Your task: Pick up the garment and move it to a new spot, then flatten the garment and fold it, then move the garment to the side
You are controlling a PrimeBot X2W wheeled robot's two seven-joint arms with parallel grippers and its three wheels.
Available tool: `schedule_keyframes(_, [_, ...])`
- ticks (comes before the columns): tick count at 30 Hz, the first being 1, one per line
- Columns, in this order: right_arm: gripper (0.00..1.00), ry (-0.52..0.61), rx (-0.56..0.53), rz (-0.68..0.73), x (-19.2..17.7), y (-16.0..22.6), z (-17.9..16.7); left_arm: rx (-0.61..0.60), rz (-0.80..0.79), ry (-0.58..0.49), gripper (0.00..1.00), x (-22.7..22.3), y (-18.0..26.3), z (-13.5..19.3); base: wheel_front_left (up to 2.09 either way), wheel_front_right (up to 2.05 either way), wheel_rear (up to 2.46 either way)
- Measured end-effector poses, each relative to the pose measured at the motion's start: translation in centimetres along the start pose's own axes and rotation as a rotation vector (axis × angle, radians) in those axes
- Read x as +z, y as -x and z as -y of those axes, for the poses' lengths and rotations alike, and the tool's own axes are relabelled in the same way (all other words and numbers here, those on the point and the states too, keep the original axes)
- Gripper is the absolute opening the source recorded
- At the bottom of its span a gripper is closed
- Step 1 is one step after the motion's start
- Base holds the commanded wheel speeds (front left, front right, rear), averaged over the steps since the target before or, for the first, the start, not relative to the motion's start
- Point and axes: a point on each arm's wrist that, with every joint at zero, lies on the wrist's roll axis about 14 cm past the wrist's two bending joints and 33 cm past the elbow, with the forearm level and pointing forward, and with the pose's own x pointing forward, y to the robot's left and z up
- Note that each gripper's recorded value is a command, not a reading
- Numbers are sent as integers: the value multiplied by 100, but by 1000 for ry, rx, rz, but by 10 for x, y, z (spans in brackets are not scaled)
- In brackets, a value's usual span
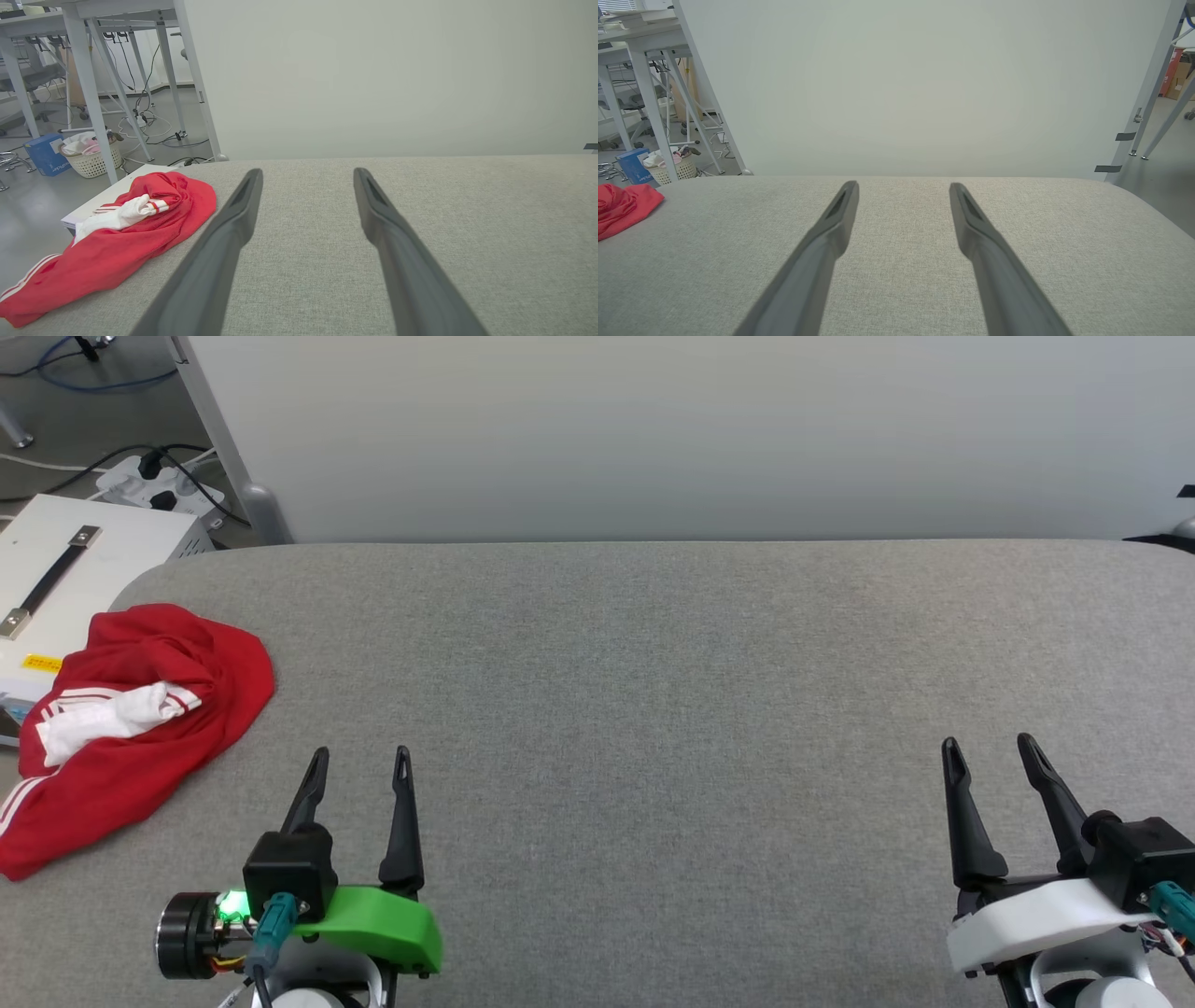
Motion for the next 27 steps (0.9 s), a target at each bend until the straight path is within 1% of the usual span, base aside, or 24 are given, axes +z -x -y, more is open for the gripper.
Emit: schedule_keyframes(27, [100,-18,12,38,2,3,-5,-6,43,21,100,4,1,5,0,0,0])
